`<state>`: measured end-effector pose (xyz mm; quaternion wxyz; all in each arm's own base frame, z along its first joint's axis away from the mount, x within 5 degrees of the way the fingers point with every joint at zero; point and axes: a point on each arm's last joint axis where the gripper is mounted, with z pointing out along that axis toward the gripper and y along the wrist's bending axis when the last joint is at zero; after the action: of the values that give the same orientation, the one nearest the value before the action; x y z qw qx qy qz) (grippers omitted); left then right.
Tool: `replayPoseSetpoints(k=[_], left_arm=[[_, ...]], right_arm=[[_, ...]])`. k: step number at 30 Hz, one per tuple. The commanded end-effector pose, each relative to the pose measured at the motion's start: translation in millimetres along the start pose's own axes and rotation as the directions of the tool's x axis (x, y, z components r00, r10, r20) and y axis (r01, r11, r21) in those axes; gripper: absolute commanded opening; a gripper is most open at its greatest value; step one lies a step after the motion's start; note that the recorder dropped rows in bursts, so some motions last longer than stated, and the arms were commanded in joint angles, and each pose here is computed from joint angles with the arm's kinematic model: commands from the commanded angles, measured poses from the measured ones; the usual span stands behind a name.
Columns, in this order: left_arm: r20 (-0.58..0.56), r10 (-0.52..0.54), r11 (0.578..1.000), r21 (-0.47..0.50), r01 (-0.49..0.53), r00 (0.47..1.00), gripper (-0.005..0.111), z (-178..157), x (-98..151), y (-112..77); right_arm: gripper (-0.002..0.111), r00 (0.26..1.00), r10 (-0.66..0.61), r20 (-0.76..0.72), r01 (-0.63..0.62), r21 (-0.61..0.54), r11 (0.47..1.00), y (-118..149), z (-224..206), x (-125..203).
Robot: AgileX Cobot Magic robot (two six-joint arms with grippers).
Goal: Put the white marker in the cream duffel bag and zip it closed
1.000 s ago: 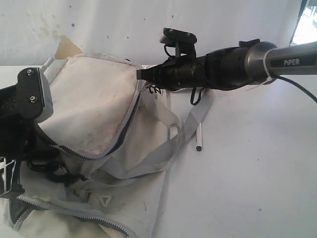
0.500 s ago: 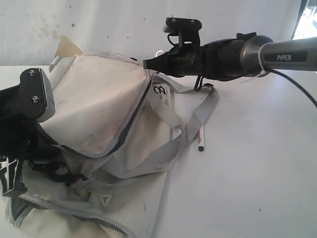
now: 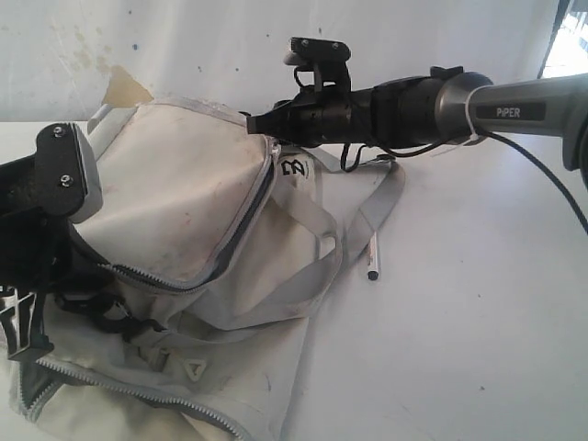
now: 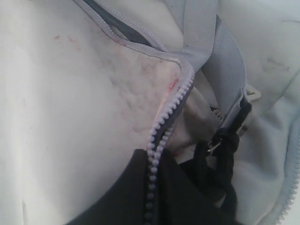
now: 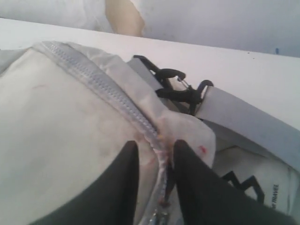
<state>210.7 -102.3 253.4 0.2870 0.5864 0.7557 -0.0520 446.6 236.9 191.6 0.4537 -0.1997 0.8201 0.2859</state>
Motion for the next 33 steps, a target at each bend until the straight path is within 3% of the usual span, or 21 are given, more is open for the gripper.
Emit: replayPoseSetpoints(k=[1,6,10,15,19,23,27,33], left_arm=[[0.025,-0.023,1.0,-0.017,0.024,0.999,0.0,-0.9,-3.1,1.9],[0.026,-0.027,1.0,-0.013,0.027,0.999,0.003,-0.9,-3.3,1.5],[0.026,-0.03,1.0,-0.003,0.031,0.999,0.022,-0.9,-3.3,0.6],[0.026,-0.115,0.993,-0.001,0.115,0.993,0.047,-0.9,-3.3,0.6],[0.027,-0.192,0.981,0.0,0.192,0.981,0.057,-0.9,-3.3,0.7],[0.06,-0.275,0.961,0.024,0.274,0.96,0.058,-1.1,-6.8,-0.4],[0.079,-0.302,0.953,0.04,0.3,0.95,0.058,-1.2,-8.9,-1.1],[0.082,-0.3,0.954,0.035,0.298,0.951,0.058,-1.2,-9.0,-0.6]], right_arm=[[0.045,0.998,0.064,-0.007,-0.064,-0.025,0.998,-0.5,-3.7,-3.1],[0.05,0.994,0.066,-0.09,-0.067,-0.004,0.998,0.0,-7.6,0.6],[0.05,0.979,0.102,-0.176,-0.105,-0.006,0.994,4.2,-14.1,2.3],[0.049,0.943,0.098,-0.319,-0.096,0.022,0.995,8.5,-28.3,4.5],[0.047,0.883,0.055,-0.466,-0.03,0.06,0.998,12.1,-50.1,3.4],[0.034,0.819,0.03,-0.573,0.008,0.064,0.998,16.7,-68.5,2.5],[0.022,0.761,0.08,-0.644,0.024,0.151,0.988,14.2,-83.9,2.9],[0.019,0.698,0.114,-0.707,0.047,0.204,0.978,12.5,-104.5,21.9]])
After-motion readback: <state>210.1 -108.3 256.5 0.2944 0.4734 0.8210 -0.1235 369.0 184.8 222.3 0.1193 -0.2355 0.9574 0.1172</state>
